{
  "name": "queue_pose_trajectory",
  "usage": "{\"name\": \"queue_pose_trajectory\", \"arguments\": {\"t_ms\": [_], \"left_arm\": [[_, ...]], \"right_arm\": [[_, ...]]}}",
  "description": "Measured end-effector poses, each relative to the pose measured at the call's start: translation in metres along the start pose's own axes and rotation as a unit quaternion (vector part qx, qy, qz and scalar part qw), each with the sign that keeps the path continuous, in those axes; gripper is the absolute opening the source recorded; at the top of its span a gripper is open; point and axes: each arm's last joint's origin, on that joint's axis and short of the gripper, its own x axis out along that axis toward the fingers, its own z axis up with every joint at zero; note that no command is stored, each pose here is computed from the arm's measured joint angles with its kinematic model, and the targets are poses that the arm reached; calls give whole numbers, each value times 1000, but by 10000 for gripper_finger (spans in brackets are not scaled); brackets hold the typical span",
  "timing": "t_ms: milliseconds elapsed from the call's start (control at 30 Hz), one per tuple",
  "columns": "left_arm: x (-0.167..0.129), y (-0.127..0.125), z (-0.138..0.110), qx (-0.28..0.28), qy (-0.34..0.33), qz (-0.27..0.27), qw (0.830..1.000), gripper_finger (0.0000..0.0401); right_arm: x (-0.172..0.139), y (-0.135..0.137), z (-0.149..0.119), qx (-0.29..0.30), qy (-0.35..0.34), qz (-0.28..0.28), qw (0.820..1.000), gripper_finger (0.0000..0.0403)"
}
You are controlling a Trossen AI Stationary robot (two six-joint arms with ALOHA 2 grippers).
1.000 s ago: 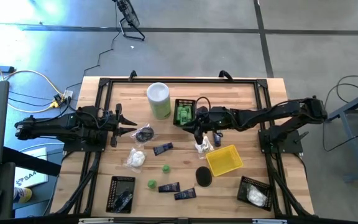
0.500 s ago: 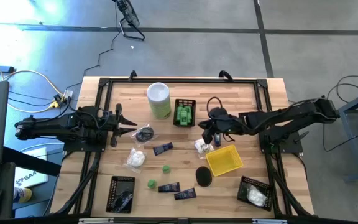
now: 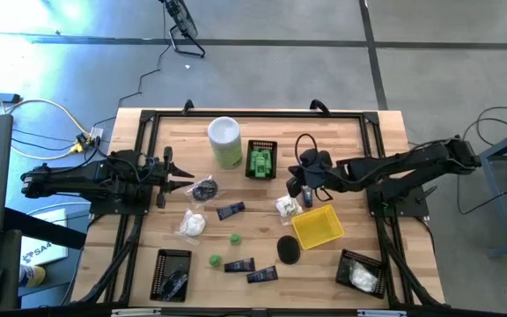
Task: Pick & Place Travel size toiletries
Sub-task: Put the blue shave butter into the yellow bin
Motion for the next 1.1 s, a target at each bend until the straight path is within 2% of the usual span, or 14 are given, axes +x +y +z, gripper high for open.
{"name": "queue_pose_trajectory", "arguments": {"t_ms": [233,500,667,967,1100], "left_arm": [[0,0,0,0,0,0,1000,84],[0,0,-1,3,6,1,1000,84],[0,0,-5,3,28,0,1000,84],[0,0,3,40,-15,3,999,84],[0,1,7,40,-34,5,999,84]], "right_arm": [[-3,4,14,12,43,-78,996,3],[4,-4,15,62,160,-144,975,3],[8,-8,14,77,215,-124,966,3],[12,-8,19,87,205,-112,968,3],[14,-6,22,61,203,-86,973,3]]}}
